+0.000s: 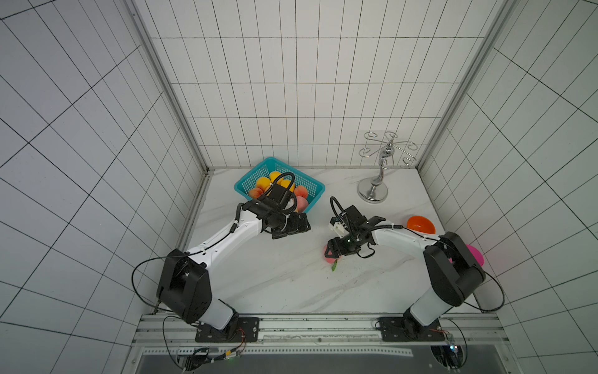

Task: Put the peaches into the basket
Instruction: Pick up the peach from the center of the board.

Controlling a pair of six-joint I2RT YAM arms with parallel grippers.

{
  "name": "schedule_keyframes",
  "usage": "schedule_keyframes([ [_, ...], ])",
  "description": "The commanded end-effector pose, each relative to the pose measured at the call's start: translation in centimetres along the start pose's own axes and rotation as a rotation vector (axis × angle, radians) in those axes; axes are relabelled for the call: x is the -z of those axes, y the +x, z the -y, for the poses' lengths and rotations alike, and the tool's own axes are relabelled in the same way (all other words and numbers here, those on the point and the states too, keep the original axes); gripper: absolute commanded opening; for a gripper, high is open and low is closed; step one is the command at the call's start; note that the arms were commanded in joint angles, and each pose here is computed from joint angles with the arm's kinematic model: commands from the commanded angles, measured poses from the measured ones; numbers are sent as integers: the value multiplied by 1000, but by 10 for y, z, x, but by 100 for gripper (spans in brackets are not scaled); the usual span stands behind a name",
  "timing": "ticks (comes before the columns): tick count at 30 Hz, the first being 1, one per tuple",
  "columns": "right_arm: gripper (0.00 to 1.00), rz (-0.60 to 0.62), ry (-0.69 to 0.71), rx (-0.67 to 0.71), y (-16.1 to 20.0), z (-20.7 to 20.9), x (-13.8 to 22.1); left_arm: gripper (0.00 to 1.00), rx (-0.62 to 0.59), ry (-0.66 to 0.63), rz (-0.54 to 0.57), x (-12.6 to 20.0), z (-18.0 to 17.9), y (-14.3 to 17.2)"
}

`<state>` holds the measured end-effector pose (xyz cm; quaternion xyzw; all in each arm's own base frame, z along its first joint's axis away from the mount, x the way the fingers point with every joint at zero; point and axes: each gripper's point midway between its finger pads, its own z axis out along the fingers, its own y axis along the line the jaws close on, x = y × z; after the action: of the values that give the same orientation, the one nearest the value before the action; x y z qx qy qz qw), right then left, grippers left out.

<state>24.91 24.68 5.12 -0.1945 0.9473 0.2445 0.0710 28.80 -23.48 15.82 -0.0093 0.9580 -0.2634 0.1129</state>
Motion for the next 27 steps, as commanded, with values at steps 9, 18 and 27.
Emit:
schedule_keyframes([
  [9, 63, 208, -7, 171, -17, -30, 59, 98, 19, 167, -15, 7, 40, -10],
  [18, 64, 383, 1, 313, -34, -57, 111, 98, 27, 345, -31, 18, 79, -19],
  [27, 64, 489, -40, 379, -48, -82, 141, 98, 4, 446, -73, 23, 102, -15],
])
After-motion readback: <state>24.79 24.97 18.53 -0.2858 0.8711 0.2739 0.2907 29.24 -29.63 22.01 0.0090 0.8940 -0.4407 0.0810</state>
